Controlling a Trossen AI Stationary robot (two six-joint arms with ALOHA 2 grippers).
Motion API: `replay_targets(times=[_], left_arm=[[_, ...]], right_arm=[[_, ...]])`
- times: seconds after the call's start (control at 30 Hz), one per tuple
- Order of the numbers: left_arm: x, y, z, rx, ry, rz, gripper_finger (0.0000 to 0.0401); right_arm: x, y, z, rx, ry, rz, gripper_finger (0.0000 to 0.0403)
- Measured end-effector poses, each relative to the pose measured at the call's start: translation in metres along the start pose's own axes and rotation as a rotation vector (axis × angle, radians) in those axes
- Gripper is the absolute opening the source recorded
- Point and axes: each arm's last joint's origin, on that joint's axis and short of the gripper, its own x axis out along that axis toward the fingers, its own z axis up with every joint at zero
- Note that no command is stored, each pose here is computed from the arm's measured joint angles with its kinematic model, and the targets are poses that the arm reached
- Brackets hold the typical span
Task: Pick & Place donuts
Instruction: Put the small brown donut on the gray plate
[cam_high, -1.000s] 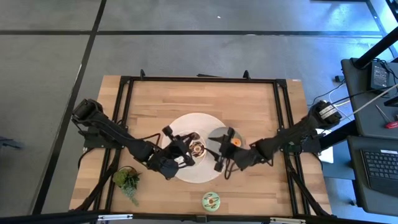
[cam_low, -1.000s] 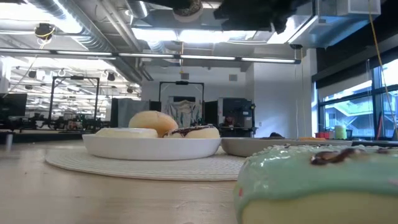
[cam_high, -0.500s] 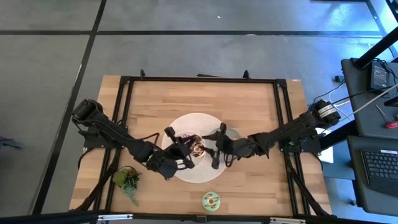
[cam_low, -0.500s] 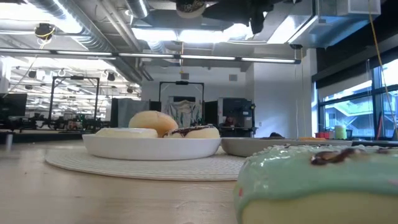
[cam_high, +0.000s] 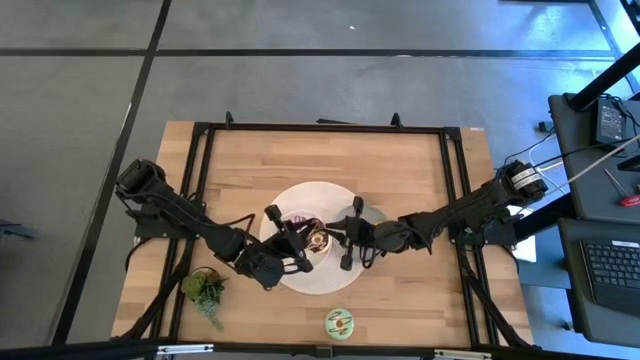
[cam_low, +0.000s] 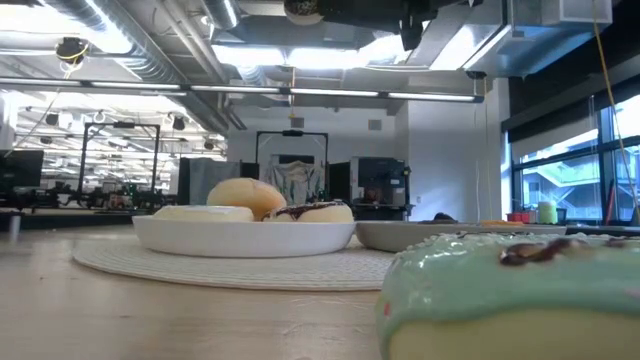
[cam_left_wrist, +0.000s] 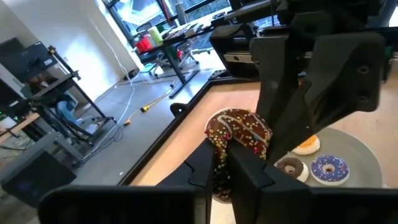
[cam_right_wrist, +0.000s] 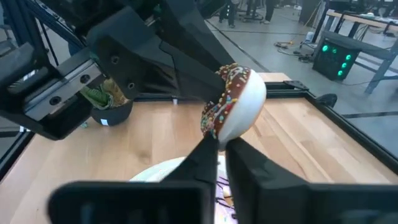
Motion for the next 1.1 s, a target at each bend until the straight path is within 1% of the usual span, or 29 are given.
replay_targets(times=[0.1, 0.2, 0.27, 0.33, 0.43, 0.5, 0.6, 0.73, 0.83, 0.93, 1.0, 1.1], left_arm=[[0.000, 0.000, 0.000, -0.002, 0.000, 0.000, 0.0033], [0.000, 0.000, 0.000, -0.004, 0.000, 0.001, 0.0038], [0.000, 0.000, 0.000, -0.028, -0.001, 0.009, 0.0046], [0.000, 0.000, -0.001, -0.045, 0.002, 0.011, 0.0062], [-0.002, 0.000, -0.002, -0.066, 0.005, 0.000, 0.0099], [-0.005, -0.001, -0.003, -0.085, 0.007, 0.010, 0.0125], [-0.017, -0.001, -0.006, -0.062, 0.007, 0.020, 0.0154], [-0.035, 0.001, -0.010, -0.082, 0.015, -0.026, 0.0176], [-0.046, 0.001, -0.014, -0.117, 0.026, -0.052, 0.0184], [-0.053, 0.000, -0.020, -0.155, 0.058, -0.101, 0.0187], [-0.056, -0.001, -0.023, -0.180, 0.083, -0.132, 0.0187], [-0.059, -0.001, -0.026, -0.209, 0.113, -0.162, 0.0184]], right_arm=[[0.000, 0.000, 0.000, -0.009, 0.004, -0.001, 0.0010], [0.000, 0.000, -0.001, -0.029, 0.008, -0.001, 0.0011], [0.000, 0.000, -0.001, -0.030, 0.010, -0.001, 0.0016], [0.000, 0.000, -0.001, -0.032, 0.014, -0.001, 0.0015], [0.000, 0.000, -0.003, -0.036, 0.030, -0.001, 0.0007], [-0.003, -0.002, -0.003, -0.016, 0.061, -0.001, 0.0005], [-0.012, -0.007, -0.004, 0.036, 0.148, 0.005, 0.0005], [-0.024, -0.021, -0.006, 0.112, 0.281, -0.009, 0.0005], [-0.029, -0.035, -0.012, 0.205, 0.445, 0.044, 0.0005], [-0.030, -0.050, -0.026, 0.275, 0.640, 0.086, 0.0005], [-0.028, -0.057, -0.035, 0.321, 0.705, 0.113, 0.0005], [-0.026, -0.064, -0.050, 0.386, 0.743, 0.175, 0.0005]])
